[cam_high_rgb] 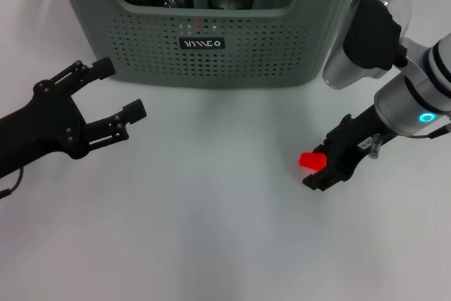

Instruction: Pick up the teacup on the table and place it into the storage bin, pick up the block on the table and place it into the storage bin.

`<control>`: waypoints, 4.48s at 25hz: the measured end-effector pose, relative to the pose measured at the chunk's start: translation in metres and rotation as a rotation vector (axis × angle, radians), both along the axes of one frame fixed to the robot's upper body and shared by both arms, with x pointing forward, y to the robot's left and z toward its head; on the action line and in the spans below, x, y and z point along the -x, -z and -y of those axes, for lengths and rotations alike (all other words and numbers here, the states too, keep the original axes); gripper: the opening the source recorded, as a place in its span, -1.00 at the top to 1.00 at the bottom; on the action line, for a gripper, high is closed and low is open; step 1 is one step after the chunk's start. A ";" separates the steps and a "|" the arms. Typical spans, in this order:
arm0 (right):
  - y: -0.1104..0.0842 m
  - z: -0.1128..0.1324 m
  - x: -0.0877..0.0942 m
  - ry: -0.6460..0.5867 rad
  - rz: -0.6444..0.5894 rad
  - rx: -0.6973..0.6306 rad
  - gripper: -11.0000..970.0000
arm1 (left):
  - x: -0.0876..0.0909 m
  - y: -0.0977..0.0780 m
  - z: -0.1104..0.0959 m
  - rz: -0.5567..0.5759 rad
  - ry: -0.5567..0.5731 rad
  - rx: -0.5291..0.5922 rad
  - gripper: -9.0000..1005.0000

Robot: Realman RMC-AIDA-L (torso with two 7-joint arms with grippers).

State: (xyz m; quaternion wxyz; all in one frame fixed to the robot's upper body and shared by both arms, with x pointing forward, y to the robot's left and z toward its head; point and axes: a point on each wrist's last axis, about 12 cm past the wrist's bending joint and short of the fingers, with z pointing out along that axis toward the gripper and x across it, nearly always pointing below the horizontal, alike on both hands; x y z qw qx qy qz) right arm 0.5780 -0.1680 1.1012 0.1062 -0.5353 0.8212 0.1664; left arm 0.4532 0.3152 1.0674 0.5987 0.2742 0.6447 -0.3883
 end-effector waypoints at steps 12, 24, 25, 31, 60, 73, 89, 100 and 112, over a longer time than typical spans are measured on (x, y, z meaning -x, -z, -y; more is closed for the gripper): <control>0.004 -0.005 0.000 -0.005 0.015 0.022 -0.25 | 0.000 -0.001 0.001 0.001 0.006 0.005 -0.83; 0.004 0.001 -0.002 0.056 0.022 0.026 0.41 | 0.000 -0.001 0.001 0.000 0.009 0.009 -0.83; 0.000 0.002 -0.002 0.060 0.031 0.012 0.50 | 0.000 -0.001 0.001 -0.001 0.009 0.010 -0.83; -0.062 0.022 0.001 0.060 0.128 -0.331 0.54 | 0.002 0.000 -0.001 -0.002 -0.003 0.013 -0.83; -0.094 -0.125 -0.111 0.307 0.439 -0.372 0.51 | -0.002 -0.001 0.004 -0.007 0.007 0.035 -0.83; -0.108 -0.020 -0.051 0.311 0.522 -0.920 -0.28 | -0.002 -0.007 -0.006 0.028 -0.049 0.066 -0.83; 0.029 0.092 0.079 0.099 0.358 -0.931 -0.94 | -0.036 -0.018 0.027 -0.093 0.455 -0.241 -0.83; 0.046 0.078 0.079 0.090 0.302 -0.928 -0.95 | -0.030 -0.005 0.037 -0.065 0.454 -0.249 -0.83; 0.041 0.071 0.083 0.048 0.279 -0.980 -0.95 | -0.020 -0.012 0.023 -0.040 0.420 -0.199 -0.83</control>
